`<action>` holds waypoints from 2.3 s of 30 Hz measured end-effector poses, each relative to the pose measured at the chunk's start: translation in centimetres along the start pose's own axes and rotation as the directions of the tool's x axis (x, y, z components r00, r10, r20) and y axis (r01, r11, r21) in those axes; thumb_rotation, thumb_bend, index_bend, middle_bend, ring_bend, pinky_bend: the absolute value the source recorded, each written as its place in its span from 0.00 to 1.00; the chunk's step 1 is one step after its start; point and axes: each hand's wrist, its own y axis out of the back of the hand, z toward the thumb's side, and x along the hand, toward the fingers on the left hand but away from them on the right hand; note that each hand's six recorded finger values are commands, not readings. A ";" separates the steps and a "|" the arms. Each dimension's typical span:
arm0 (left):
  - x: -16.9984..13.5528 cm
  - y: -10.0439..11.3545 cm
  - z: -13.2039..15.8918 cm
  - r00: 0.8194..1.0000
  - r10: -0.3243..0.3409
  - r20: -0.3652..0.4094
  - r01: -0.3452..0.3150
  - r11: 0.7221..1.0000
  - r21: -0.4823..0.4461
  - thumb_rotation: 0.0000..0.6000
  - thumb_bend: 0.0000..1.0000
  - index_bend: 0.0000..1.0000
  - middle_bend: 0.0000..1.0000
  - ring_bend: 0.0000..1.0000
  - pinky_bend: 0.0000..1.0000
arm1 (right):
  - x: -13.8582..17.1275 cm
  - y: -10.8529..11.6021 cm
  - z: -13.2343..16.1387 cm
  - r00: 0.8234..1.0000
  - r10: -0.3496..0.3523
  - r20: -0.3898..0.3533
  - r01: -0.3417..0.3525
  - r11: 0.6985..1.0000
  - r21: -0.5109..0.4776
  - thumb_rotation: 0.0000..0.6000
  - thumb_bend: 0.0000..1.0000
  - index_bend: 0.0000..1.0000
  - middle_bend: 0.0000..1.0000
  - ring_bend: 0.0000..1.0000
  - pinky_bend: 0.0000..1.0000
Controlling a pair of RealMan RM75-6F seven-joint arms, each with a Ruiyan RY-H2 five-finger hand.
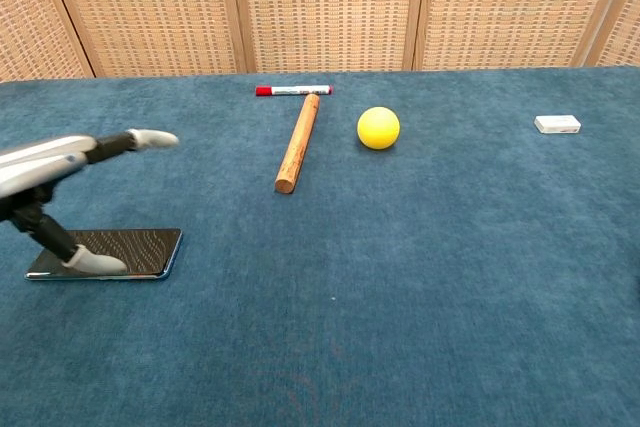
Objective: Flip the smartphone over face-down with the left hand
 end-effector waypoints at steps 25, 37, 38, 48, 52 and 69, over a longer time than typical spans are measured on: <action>-1.8 -5.3 -6.0 0.993 0.055 -0.104 -0.042 0.991 0.130 1.00 0.33 0.16 0.00 0.01 0.09 | 0.1 0.4 -0.1 1.000 0.002 -0.002 -0.002 0.999 -0.032 1.00 0.00 0.00 0.00 0.00 0.00; -0.4 -6.0 -5.6 0.993 0.050 -0.105 -0.033 0.987 0.155 1.00 0.34 0.17 0.00 0.01 0.09 | -0.1 0.2 -0.4 1.000 0.015 0.005 -0.015 0.999 -0.044 1.00 0.00 0.00 0.00 0.00 0.00; -0.4 -6.0 -5.6 0.993 0.050 -0.105 -0.033 0.987 0.157 1.00 0.34 0.17 0.00 0.01 0.09 | -0.1 0.2 -0.4 1.000 0.016 0.006 -0.015 0.999 -0.047 1.00 0.00 0.00 0.00 0.00 0.00; 0.1 -6.5 -5.7 0.992 0.039 -0.118 -0.018 0.985 0.174 1.00 0.34 0.17 0.00 0.01 0.09 | -0.2 0.2 -0.5 1.000 0.019 0.008 -0.019 0.999 -0.050 1.00 0.00 0.00 0.00 0.00 0.00; 0.2 -6.6 -6.0 0.991 0.041 -0.124 -0.018 0.984 0.176 1.00 0.34 0.18 0.00 0.01 0.09 | -0.2 0.1 -0.5 1.000 0.020 0.006 -0.020 0.999 -0.050 1.00 0.00 0.00 0.00 0.00 0.00; 1.0 -6.4 -6.5 0.990 0.059 -0.130 -0.035 0.984 0.175 1.00 0.60 0.28 0.08 0.12 0.20 | -0.2 0.2 -0.5 1.000 0.019 0.008 -0.018 0.998 -0.058 1.00 0.00 0.00 0.00 0.00 0.00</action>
